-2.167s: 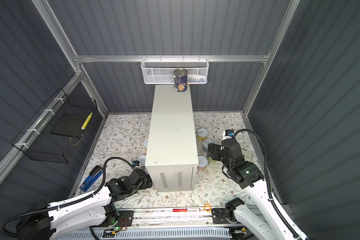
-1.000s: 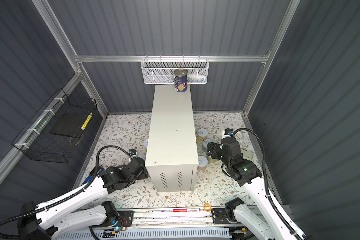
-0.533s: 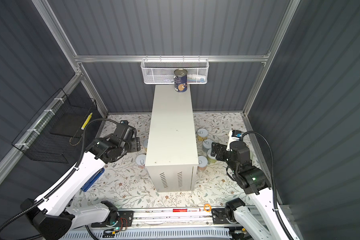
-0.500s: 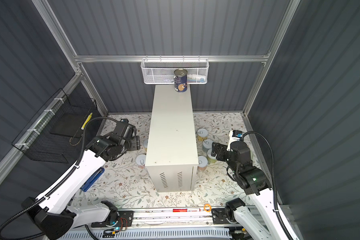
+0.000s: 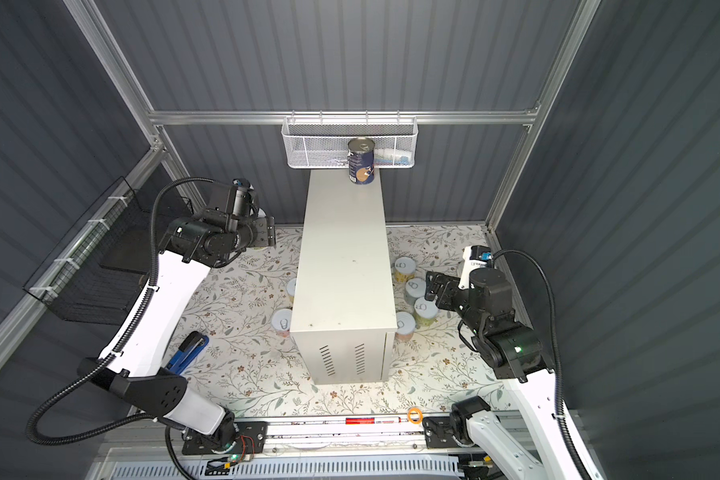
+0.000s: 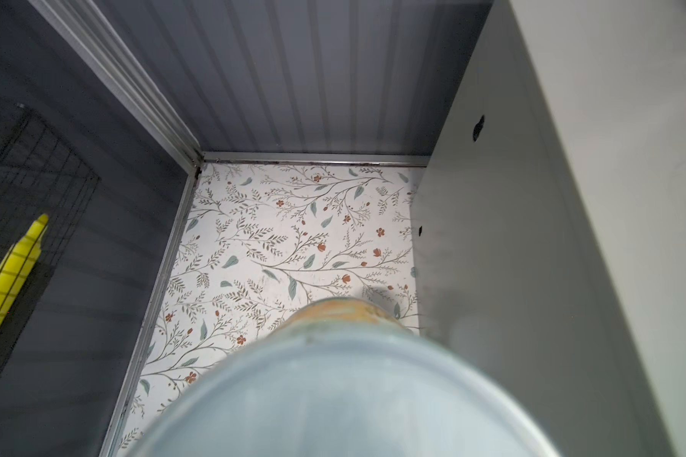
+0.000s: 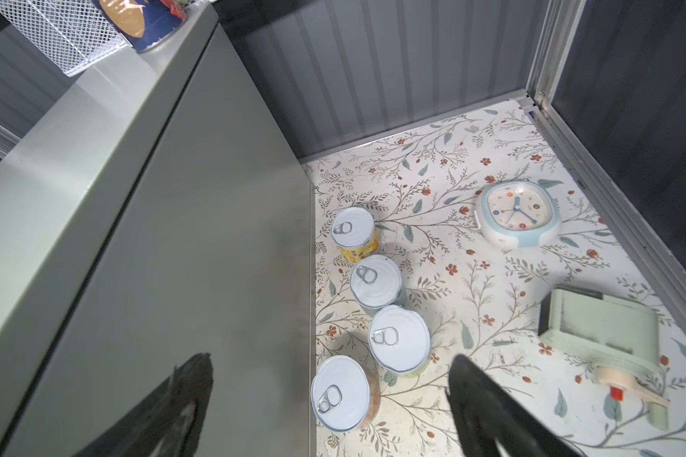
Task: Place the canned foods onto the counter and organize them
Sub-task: 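Lift the orange-labelled tub with the left gripper up toward the cabinet top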
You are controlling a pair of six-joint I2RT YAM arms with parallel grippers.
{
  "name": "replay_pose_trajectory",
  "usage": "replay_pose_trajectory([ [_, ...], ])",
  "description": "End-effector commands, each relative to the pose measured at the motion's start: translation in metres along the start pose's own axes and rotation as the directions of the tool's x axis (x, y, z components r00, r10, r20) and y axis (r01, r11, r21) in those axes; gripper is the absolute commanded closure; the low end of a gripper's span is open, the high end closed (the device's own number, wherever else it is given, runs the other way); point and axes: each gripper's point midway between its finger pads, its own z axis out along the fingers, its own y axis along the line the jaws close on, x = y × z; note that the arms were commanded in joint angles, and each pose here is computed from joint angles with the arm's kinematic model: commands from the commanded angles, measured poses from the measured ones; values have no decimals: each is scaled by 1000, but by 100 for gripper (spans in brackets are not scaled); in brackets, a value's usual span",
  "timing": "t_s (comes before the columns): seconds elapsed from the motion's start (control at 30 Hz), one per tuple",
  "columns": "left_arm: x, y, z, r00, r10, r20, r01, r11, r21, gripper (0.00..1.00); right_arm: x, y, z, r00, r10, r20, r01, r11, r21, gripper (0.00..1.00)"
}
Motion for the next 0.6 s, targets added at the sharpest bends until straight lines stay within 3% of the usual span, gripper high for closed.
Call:
replay_pose_trajectory([
  [0.0,-33,-16,-10,996,11,83,-18,997,80,100,-10,7,-4,1000,-20,13,20,999,-26,6],
  [0.27,-80,-37,-25,982,10,187,-43,983,178,100,-23,11,-4,999,-15,50,17,999,-36,6],
  [0.43,-86,-52,-20,980,29,197,-75,969,234,100,-32,15,-6,997,-38,63,40,998,-38,5],
  [0.57,-89,-73,-21,978,11,210,-84,936,343,100,-41,21,-8,996,-46,71,50,997,-55,5],
])
